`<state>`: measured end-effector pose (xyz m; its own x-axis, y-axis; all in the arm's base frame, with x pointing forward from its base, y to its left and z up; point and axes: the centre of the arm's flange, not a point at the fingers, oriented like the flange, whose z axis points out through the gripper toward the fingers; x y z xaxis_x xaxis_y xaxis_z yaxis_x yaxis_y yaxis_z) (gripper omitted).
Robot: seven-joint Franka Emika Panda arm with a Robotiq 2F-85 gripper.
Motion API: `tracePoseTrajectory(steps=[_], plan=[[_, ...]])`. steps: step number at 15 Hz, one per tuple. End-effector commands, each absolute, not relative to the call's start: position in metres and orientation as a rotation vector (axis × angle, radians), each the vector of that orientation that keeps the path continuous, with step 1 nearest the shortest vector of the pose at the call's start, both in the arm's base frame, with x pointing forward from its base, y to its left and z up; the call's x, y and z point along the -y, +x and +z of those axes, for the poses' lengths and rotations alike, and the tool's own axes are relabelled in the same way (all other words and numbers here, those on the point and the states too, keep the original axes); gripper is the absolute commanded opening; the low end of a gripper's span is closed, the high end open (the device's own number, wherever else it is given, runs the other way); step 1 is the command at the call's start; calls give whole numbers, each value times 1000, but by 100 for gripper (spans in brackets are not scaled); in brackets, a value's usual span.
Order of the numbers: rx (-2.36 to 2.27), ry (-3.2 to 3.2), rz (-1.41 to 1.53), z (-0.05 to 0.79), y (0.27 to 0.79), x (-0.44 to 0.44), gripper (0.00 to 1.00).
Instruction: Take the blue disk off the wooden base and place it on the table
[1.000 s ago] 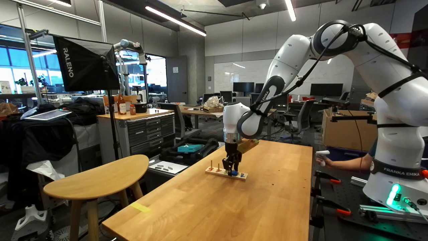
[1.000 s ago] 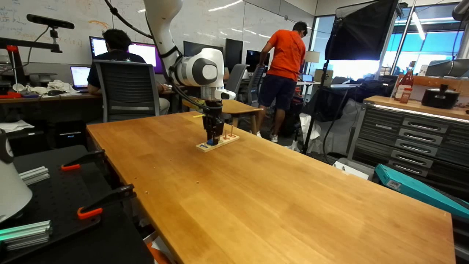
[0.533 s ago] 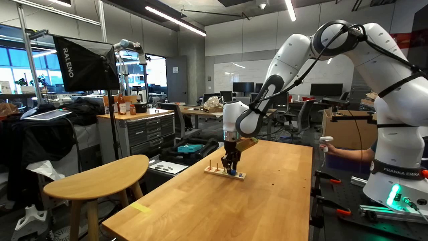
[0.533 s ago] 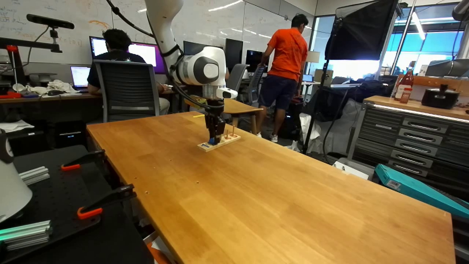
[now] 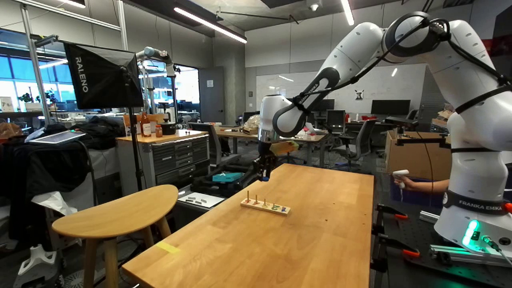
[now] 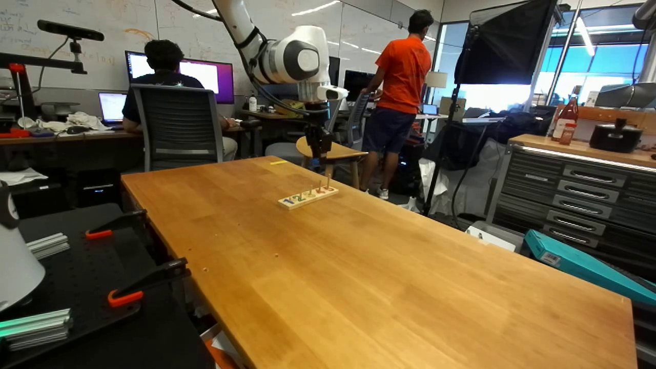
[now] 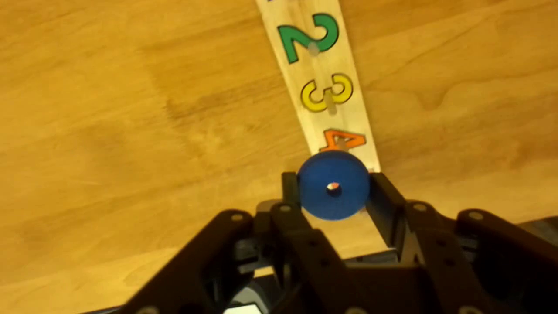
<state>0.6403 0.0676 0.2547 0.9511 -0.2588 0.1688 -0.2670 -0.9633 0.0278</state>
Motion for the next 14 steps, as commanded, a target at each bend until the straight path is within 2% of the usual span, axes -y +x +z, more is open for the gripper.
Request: tracePoseTrajectory(steps=[1,8,14], plan=[[520,2967,304,274,666,-8,18],[674,2842,221,192,648,110,18],[666,2825,89,121,601,115,18]])
